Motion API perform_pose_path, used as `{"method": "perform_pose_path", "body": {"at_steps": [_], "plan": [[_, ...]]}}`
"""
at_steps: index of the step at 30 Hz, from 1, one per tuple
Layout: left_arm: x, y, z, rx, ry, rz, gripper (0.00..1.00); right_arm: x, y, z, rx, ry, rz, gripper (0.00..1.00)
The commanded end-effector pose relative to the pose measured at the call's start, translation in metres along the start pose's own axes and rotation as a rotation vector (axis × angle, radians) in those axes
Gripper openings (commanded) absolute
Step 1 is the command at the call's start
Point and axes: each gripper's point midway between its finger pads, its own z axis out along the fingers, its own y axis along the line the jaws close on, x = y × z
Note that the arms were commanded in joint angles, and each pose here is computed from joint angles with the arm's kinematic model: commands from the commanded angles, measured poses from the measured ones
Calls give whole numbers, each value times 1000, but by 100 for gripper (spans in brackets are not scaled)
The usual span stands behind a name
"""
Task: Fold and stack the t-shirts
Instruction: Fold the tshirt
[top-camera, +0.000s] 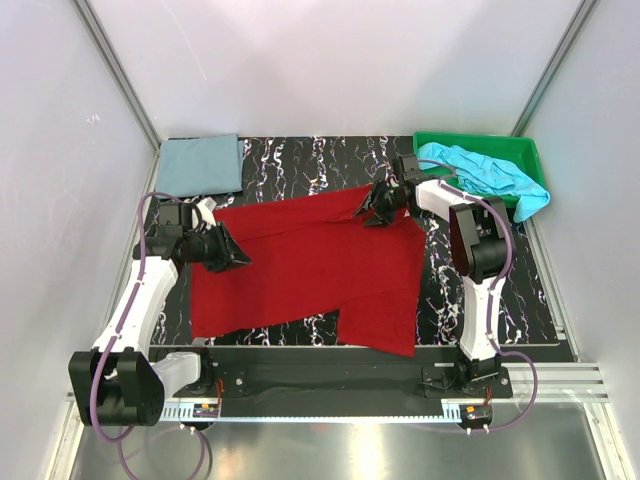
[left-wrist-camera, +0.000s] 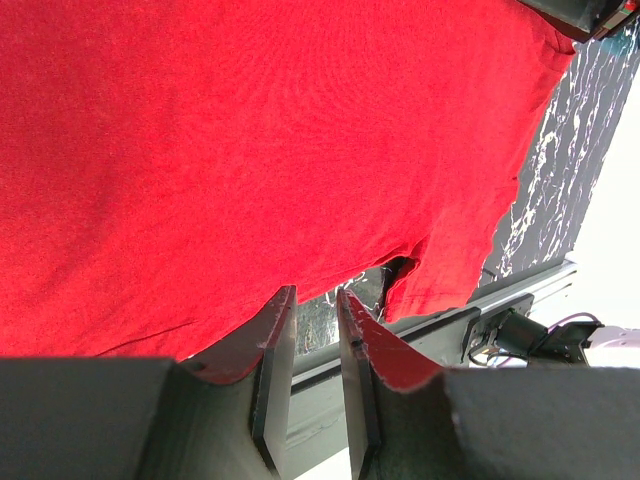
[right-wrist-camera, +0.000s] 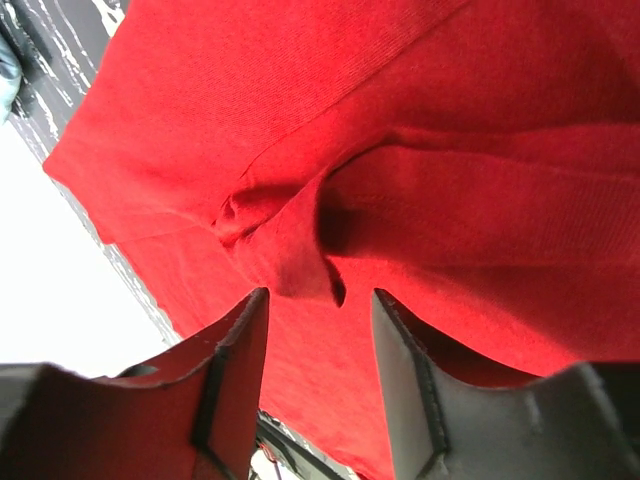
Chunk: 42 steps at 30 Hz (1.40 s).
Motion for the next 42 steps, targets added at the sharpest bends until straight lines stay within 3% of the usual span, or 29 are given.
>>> {"method": "perform_pose_path", "body": {"at_steps": [1,6,10,11,15,28,42], "plan": [[-11,-11,-3,44,-28,45,27,-5,12,4,-45,-6,-22,50],[-12,-11,-3,44,-29,46,27,-8,18,5,-66,-9,-19,39],[-12,-12,-4,45,-30,46,27,-7,23,1,-80,-6,-11,18],[-11,-11,-4,45,-30,46,27,-5,23,0,-81,-2,-5,9],[-11,-10,-4,40,-31,47,27,3,27,-10,-92,7,16,0],[-10,-9,-4,42,-33,69,27,51,20,-28,-19,-37,159,0],[3,0,1,41,-20,84,26,93,5,-6,75,-81,347,0]]}}
